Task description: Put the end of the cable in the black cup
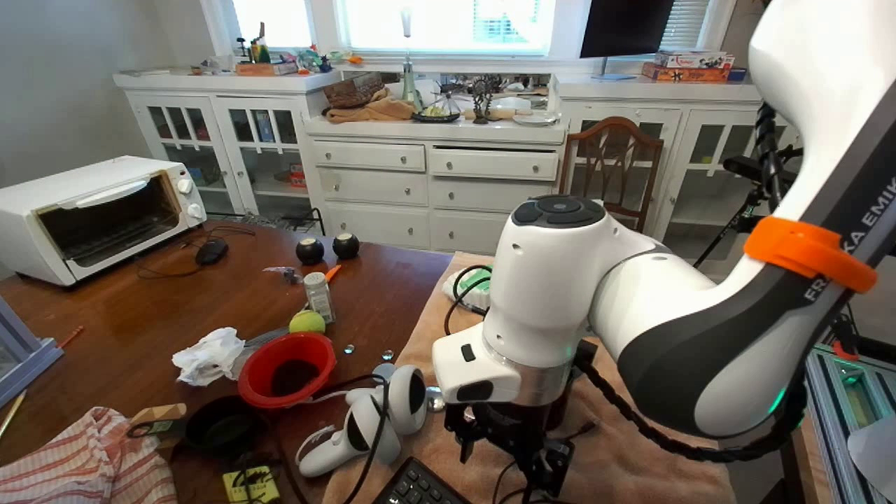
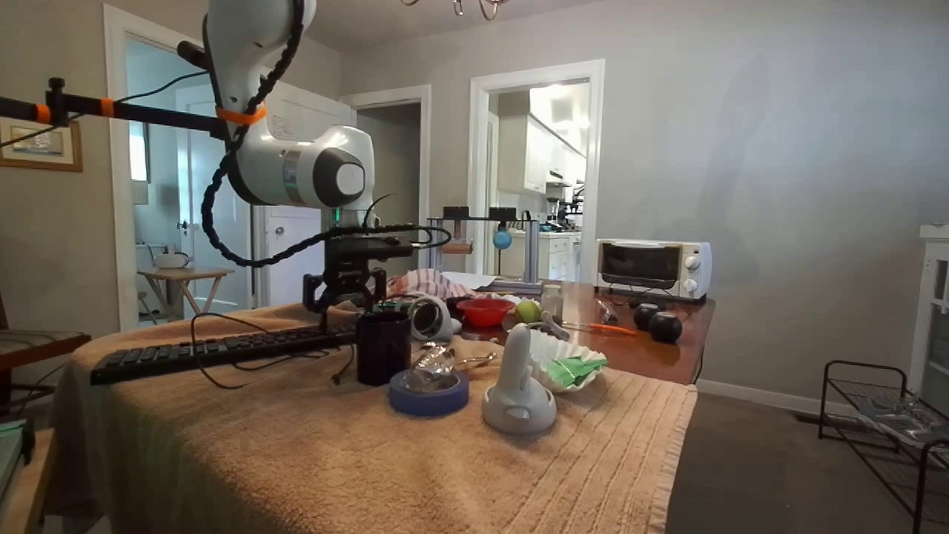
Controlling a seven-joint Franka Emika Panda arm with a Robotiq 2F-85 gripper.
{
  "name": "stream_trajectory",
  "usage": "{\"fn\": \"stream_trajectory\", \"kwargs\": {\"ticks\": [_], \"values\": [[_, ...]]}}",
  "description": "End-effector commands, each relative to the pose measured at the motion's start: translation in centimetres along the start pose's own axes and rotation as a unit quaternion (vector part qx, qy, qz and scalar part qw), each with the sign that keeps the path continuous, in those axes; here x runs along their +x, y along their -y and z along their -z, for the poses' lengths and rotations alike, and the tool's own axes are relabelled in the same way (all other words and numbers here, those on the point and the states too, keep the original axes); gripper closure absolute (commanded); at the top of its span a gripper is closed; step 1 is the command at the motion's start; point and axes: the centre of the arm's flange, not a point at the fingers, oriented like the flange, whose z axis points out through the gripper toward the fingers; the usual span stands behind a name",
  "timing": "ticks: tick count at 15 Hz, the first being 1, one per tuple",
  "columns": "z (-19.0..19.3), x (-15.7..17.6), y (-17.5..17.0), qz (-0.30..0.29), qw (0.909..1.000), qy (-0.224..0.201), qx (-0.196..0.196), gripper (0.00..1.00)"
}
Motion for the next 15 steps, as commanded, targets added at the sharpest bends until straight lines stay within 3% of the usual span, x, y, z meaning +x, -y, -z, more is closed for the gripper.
{"fn": "stream_trajectory", "kwargs": {"ticks": [1,9,12,15], "values": [[-1.6,0.0,-1.3,0.028,0.9995,0.012,0.011,0.2],[-3.1,-0.4,-1.3,0.062,0.9971,0.032,0.03,0.36],[-3.1,-0.4,-1.2,0.071,0.9963,0.034,0.035,0.72],[-3.2,-0.5,-1.2,0.076,0.9958,0.035,0.037,0.95]]}}
